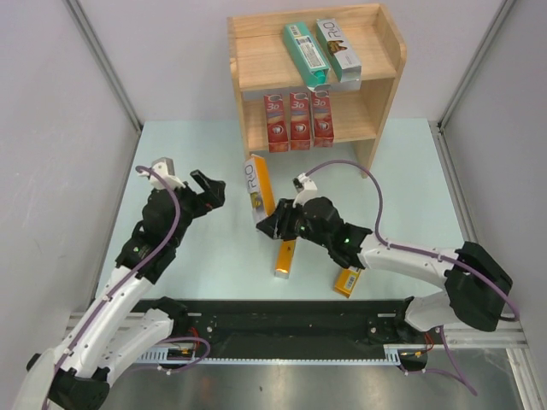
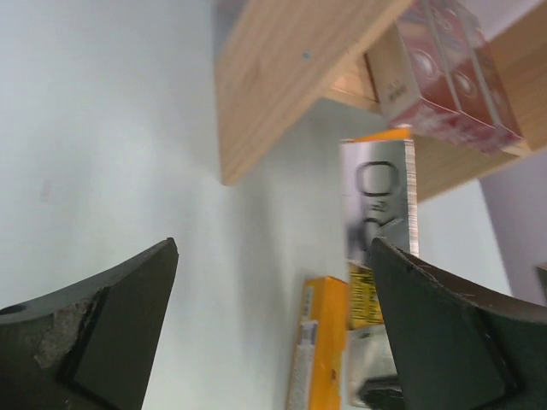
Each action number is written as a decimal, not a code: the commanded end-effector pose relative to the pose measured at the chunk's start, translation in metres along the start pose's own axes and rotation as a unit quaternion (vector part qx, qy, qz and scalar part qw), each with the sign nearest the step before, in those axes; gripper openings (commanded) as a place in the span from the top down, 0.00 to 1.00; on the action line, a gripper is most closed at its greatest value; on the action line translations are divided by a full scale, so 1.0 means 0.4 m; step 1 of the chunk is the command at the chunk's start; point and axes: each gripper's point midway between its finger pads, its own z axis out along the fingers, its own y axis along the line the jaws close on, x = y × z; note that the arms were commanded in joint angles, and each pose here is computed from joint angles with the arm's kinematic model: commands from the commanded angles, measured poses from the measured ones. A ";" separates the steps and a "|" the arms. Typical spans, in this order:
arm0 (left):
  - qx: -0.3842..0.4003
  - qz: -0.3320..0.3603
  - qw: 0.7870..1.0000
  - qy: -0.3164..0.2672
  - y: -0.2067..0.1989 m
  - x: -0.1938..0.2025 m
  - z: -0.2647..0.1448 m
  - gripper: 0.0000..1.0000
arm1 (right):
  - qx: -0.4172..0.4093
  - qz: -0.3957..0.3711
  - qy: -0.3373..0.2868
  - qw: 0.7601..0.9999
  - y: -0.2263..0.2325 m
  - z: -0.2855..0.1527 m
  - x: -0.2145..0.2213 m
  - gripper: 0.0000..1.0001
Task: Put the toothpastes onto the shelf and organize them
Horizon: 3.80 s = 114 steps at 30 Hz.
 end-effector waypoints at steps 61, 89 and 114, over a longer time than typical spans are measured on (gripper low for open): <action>-0.059 0.049 0.992 0.098 0.109 0.182 0.071 0.00 | -0.213 0.014 -0.150 0.965 0.231 -0.001 -0.859 0.65; -0.058 0.047 0.992 0.101 0.118 0.193 0.055 0.00 | -0.189 0.013 -0.172 0.967 0.221 -0.071 -0.838 0.12; -0.061 0.048 0.992 0.100 0.121 0.192 0.047 0.00 | -0.186 0.002 -0.189 0.964 0.210 -0.029 -0.872 0.54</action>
